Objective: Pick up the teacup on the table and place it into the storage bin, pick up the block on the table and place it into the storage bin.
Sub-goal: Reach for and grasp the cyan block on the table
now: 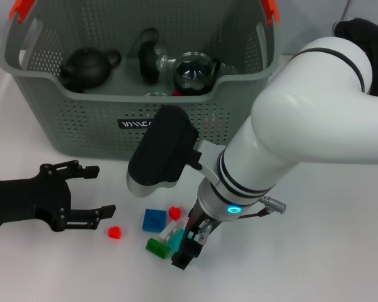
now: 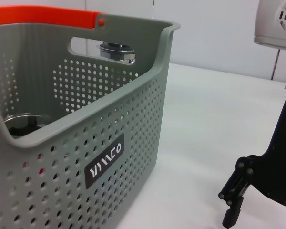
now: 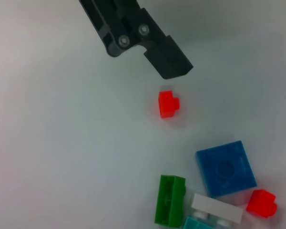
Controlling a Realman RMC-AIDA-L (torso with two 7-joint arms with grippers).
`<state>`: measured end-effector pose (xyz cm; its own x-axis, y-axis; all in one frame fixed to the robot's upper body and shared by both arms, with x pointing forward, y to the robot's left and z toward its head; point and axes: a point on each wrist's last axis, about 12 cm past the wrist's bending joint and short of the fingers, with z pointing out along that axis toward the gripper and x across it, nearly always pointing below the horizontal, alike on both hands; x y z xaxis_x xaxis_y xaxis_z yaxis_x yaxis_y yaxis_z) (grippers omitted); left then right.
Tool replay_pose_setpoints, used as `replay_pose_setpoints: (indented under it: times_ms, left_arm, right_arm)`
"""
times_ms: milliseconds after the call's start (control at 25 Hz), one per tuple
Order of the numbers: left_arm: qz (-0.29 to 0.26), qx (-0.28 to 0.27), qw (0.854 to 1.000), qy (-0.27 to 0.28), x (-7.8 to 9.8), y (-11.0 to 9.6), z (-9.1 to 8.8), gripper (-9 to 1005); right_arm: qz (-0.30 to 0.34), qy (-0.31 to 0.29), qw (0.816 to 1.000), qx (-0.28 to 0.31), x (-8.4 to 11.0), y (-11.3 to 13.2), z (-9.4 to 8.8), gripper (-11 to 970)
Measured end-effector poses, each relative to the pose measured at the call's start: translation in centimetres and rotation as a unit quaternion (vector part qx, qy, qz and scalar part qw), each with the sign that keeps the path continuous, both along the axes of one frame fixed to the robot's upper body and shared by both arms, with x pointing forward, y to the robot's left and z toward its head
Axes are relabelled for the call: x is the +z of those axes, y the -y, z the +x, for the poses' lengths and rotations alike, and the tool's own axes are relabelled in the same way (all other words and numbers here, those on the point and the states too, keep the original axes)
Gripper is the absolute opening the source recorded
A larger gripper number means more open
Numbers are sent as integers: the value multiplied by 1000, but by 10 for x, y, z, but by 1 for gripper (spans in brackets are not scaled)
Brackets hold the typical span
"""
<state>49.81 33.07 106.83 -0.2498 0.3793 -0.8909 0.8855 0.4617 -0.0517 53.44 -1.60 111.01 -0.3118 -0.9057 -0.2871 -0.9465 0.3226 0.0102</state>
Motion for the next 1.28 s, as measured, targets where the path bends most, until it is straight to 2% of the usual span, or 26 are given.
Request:
replay_pose_setpoints:
  times_ms: [600,1280]
  left_arm:
    - [0,0,1000,1,0,0,0,872]
    - [-1,-1,1000,0,0,1,0,872]
  right_arm:
    - [-3,12,1000,-3,1,2,4,925]
    - [2,-4,1000,-3,-1,0,0,904]
